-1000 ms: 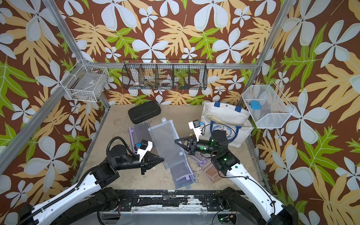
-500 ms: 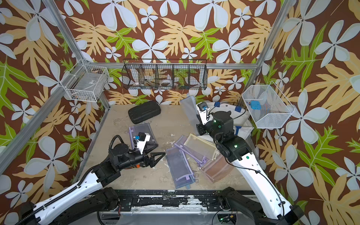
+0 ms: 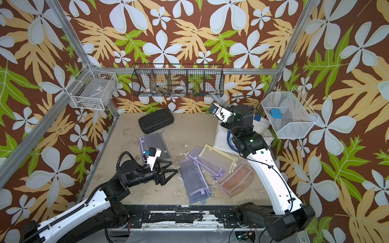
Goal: Put the pencil pouch into the canvas bag
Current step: Place the pencil case in the canvas bag.
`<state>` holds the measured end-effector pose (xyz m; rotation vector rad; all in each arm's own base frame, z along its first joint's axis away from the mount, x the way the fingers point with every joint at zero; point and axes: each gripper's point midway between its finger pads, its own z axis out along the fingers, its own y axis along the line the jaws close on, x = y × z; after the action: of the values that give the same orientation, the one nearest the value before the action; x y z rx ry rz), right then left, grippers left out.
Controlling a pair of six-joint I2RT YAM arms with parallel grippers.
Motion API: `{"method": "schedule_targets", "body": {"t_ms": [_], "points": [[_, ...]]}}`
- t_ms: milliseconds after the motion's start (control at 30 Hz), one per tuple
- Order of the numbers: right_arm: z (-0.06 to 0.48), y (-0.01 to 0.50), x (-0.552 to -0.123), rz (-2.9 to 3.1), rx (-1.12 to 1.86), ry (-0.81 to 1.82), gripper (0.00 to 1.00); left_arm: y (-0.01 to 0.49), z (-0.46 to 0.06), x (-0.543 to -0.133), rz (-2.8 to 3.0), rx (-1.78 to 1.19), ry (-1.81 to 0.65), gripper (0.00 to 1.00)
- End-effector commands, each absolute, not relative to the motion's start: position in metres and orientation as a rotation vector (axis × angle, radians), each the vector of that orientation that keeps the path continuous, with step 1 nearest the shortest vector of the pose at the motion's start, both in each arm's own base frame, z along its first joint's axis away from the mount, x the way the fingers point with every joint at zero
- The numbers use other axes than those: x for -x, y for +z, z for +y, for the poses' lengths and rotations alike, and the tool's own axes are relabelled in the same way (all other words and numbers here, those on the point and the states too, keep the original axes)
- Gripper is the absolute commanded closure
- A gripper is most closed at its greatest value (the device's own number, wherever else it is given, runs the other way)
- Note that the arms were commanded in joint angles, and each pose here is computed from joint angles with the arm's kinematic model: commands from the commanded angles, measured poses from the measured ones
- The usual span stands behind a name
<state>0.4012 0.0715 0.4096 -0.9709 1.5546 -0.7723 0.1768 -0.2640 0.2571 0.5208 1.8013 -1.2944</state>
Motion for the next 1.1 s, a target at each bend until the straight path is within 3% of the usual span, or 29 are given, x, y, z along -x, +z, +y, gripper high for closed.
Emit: {"method": "schedule_targets", "body": {"t_ms": [0,367,833,933,1000,1033,1067], "points": [[0.052,0.413,-0.41,1.501,0.997,-0.911,1.0,0.275,-0.267,-0.169,1.726,-0.54,-1.372,0.1],[0.0,0.355,-0.398,1.65,1.002,-0.769,1.0,0.295,-0.265,-0.148,1.636,-0.587,-1.486,0.11],[-0.013,0.287,-0.398,1.736,1.073,-0.681,0.99,0.288,-0.261,-0.15,1.656,-0.565,-1.474,0.1],[-0.014,0.287,-0.403,1.739,1.068,-0.679,0.59,0.285,-0.261,-0.152,1.665,-0.554,-1.467,0.1],[-0.016,0.289,-0.406,1.744,1.049,-0.682,0.46,0.286,-0.261,-0.153,1.665,-0.556,-1.465,0.1],[-0.017,0.292,-0.407,1.742,1.033,-0.685,0.35,0.286,-0.262,-0.154,1.667,-0.556,-1.462,0.1],[-0.017,0.294,-0.406,1.737,1.025,-0.682,0.12,0.286,-0.262,-0.154,1.668,-0.556,-1.46,0.1]]}}
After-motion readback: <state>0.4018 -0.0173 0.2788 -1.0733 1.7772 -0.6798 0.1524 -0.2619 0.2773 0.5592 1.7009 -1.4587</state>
